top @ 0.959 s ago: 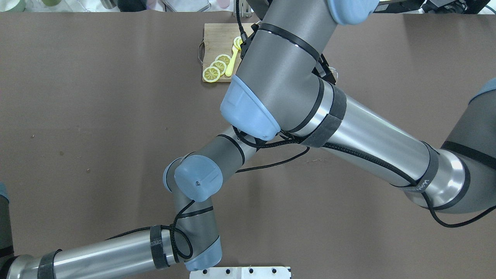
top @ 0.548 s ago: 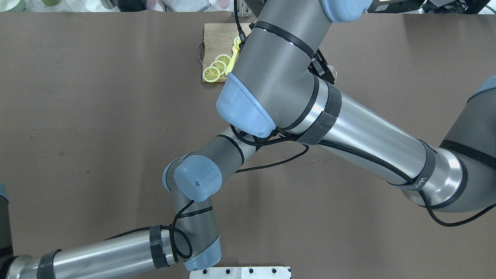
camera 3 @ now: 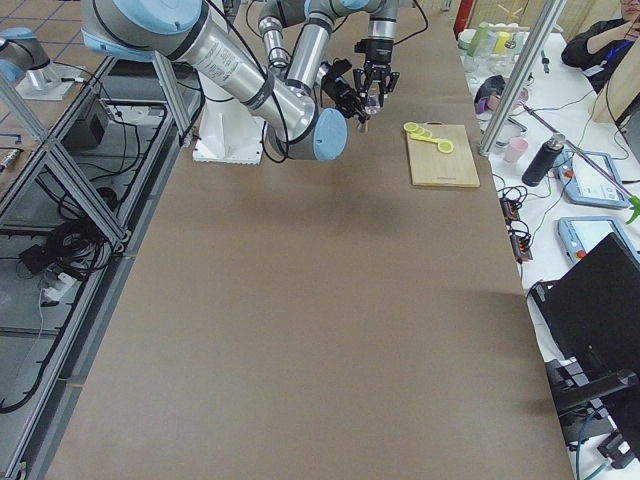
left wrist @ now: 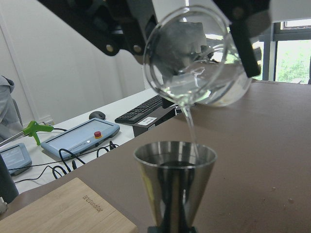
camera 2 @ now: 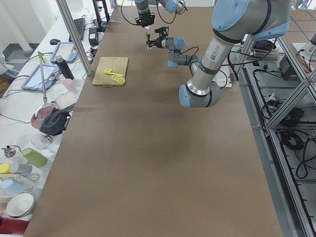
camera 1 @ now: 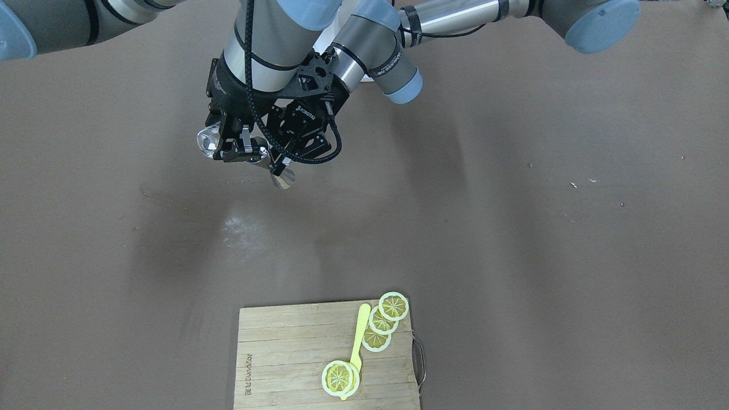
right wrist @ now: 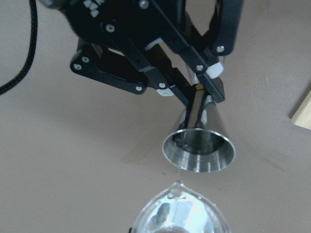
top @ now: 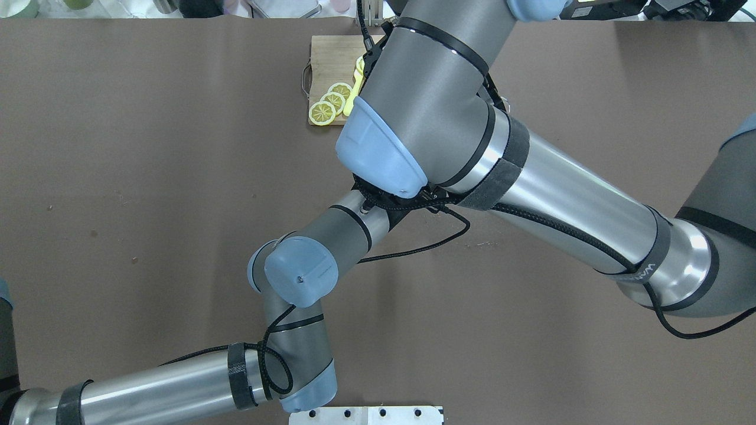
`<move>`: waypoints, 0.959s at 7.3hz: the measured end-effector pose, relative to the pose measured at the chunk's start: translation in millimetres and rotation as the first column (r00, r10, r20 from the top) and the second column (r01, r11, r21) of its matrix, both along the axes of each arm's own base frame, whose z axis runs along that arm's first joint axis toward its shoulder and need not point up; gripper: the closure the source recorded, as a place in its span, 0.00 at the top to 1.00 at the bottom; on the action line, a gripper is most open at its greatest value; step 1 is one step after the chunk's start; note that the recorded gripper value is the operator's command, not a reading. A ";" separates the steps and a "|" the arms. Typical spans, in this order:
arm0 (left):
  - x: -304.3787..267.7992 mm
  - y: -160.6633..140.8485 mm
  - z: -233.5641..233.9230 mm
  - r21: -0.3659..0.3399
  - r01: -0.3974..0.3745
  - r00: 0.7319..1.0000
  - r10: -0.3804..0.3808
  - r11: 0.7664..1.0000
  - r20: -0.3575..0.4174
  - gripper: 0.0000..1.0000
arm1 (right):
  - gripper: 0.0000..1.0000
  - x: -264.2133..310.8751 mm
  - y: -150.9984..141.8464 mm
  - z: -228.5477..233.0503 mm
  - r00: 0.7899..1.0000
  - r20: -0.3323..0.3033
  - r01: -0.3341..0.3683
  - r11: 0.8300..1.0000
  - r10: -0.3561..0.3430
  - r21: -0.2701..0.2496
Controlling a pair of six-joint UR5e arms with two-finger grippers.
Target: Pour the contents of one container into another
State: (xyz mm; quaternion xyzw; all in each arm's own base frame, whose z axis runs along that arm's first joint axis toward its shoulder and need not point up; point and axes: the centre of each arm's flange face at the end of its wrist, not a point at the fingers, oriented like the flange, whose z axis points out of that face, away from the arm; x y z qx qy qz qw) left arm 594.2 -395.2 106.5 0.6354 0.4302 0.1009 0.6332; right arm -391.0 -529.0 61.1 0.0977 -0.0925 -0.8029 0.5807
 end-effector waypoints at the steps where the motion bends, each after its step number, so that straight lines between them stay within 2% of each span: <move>1: -0.1 0.0 -0.1 0.000 0.000 1.000 0.000 1.000 -0.001 0.00 | 0.00 3.0 -3.8 -0.8 1.000 0.025 -0.009 1.000 0.009 -0.001; 4: -0.9 0.3 -0.9 0.000 0.000 1.000 0.000 1.000 -0.004 0.00 | 0.00 38.5 -17.6 4.3 0.989 0.135 -0.059 0.998 0.059 -0.008; 6: -3.0 -1.0 -1.7 0.002 0.002 1.000 -0.002 1.000 -0.006 0.00 | 0.00 86.5 -19.1 27.4 0.966 0.236 -0.106 0.994 0.107 -0.018; 7: -5.1 -2.8 -2.5 0.003 0.006 1.000 -0.006 1.000 -0.008 0.00 | 0.00 113.7 -14.8 47.0 0.947 0.293 -0.128 0.991 0.129 -0.022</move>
